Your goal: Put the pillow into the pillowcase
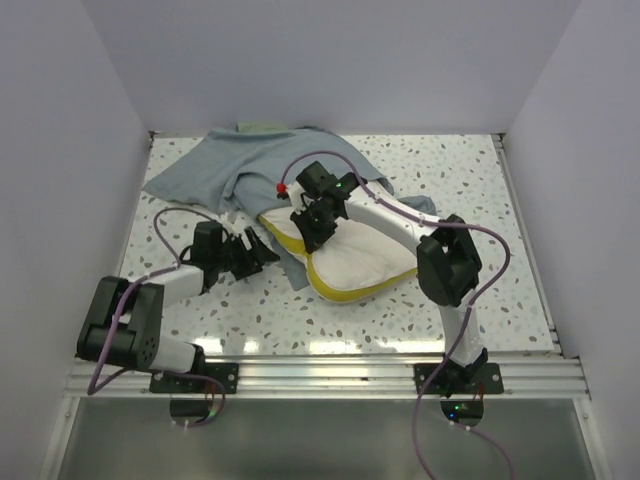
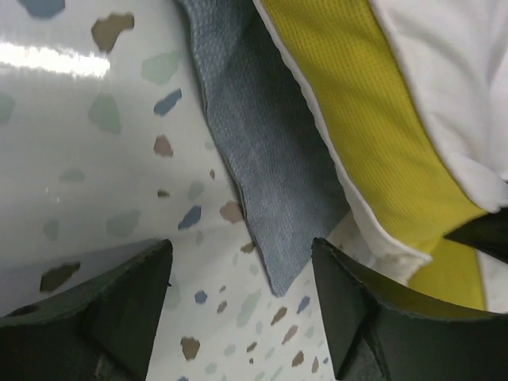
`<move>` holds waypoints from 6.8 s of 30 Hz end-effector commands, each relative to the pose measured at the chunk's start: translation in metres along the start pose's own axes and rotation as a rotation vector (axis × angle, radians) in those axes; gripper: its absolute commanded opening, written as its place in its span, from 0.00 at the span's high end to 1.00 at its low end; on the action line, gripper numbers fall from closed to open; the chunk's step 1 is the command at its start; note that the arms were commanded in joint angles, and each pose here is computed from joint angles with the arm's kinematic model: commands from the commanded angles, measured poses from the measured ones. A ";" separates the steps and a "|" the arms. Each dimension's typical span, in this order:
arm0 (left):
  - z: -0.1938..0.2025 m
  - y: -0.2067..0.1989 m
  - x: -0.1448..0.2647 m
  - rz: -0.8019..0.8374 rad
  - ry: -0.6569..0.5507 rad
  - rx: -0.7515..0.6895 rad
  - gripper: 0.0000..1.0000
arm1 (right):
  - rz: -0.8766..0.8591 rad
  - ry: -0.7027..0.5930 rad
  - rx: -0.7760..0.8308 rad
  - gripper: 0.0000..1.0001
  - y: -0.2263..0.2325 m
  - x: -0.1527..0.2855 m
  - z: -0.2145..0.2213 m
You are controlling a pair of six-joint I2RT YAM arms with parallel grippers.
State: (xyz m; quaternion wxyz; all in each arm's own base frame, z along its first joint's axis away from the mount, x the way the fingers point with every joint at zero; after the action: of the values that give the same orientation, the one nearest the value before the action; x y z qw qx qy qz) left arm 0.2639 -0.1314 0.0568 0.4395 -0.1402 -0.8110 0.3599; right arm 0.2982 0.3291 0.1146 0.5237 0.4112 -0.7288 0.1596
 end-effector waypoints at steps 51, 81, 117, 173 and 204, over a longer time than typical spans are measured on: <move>0.085 -0.135 0.036 0.389 0.227 -0.561 0.82 | 0.087 -0.323 -0.526 1.00 -0.089 -0.060 -0.043; -0.084 -0.165 -0.069 0.123 -0.123 -1.055 0.24 | -0.178 -0.379 -0.203 0.22 -0.018 0.117 0.066; 0.129 -0.231 -0.047 0.746 0.445 -1.117 0.78 | -0.154 -0.364 -0.751 0.67 -0.130 0.082 0.142; 0.026 -0.395 -0.158 0.797 0.037 -0.887 0.79 | -0.097 -0.484 -0.994 0.78 -0.187 0.120 0.166; 0.021 -0.093 -0.025 -0.044 0.291 -1.185 0.33 | 0.054 -0.190 -0.633 0.20 -0.128 0.100 0.138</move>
State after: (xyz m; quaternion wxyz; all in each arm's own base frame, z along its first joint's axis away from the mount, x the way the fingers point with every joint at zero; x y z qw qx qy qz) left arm 0.2140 -0.2068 0.0902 0.4410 -0.4368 -0.7604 -0.1910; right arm 0.2570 0.1201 0.1168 0.5851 0.2554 -0.7646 -0.0885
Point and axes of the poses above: each gripper's point midway between its finger pads, its own x axis back along the fingers, its own y axis along the line the jaws close on, z = x × y, the point moved 3 cm from there along x, back along the fingers, and after that the axes turned 1 degree about x, right-handed, at the moved point
